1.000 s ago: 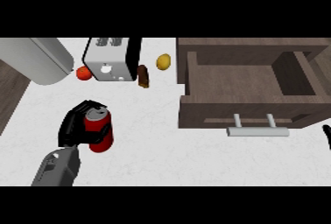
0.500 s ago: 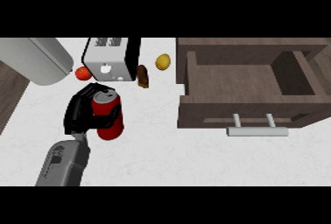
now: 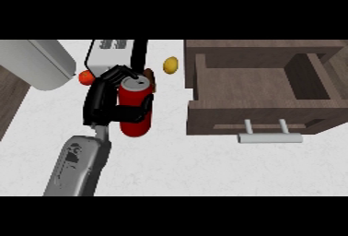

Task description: Pick up the can, place it into the drawer and close the drawer

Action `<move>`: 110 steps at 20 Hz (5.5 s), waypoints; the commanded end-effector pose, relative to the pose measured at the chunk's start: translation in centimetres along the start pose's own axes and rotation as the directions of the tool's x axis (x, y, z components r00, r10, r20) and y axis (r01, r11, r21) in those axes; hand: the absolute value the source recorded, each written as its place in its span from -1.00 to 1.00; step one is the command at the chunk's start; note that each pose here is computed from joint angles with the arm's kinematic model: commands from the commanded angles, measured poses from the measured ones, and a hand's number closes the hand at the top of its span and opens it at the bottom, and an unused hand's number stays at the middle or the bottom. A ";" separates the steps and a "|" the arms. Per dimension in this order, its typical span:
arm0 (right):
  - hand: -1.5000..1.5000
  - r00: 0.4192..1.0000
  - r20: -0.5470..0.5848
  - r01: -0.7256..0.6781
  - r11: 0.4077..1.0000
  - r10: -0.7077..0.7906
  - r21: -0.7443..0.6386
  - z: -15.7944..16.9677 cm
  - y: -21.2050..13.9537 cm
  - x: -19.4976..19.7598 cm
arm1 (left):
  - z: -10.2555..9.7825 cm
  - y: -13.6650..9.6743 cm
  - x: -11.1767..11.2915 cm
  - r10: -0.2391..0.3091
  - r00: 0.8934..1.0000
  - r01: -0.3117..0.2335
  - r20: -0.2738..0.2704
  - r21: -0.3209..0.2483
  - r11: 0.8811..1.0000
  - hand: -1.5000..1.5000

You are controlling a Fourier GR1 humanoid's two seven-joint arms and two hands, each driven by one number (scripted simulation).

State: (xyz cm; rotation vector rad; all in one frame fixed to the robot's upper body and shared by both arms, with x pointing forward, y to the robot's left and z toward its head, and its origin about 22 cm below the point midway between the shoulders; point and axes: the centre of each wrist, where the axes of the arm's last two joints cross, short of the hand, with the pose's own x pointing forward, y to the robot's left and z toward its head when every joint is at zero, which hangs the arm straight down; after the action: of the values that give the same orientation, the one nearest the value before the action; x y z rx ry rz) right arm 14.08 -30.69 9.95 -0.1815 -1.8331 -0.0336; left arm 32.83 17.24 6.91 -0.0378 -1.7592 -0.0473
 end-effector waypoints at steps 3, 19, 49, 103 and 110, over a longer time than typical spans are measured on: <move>-1.00 1.000 0.009 0.006 1.000 -0.006 0.023 1.2 -0.5 -0.8 | -2.3 -5.2 5.4 -0.022 1.000 0.023 0.006 -0.057 0.998 1.00; -1.00 1.000 -0.005 -0.010 1.000 0.010 0.006 0.4 1.3 0.4 | -10.0 -14.2 14.8 -0.066 0.996 0.072 0.062 -0.087 0.994 1.00; -1.00 1.000 0.025 -0.019 0.999 0.018 0.037 -3.3 1.4 0.4 | -13.3 -18.3 12.3 -0.233 0.972 0.234 0.014 -0.048 0.971 1.00; -1.00 0.669 0.328 -0.721 0.689 0.667 0.070 -7.8 5.3 3.2 | -12.5 -18.6 10.0 -0.187 0.981 0.180 0.043 0.131 0.975 -1.00; -1.00 0.515 0.342 -0.851 0.518 0.786 0.090 -9.1 8.3 0.3 | -12.5 -19.1 10.9 -0.163 0.986 0.157 0.031 0.135 0.978 -1.00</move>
State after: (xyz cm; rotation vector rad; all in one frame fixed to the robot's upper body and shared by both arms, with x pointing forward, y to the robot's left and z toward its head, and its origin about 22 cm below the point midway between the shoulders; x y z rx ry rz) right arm 22.25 -24.77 13.08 -0.8419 -1.8644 0.8576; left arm 42.17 -2.12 18.98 0.2184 -1.8057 -0.0471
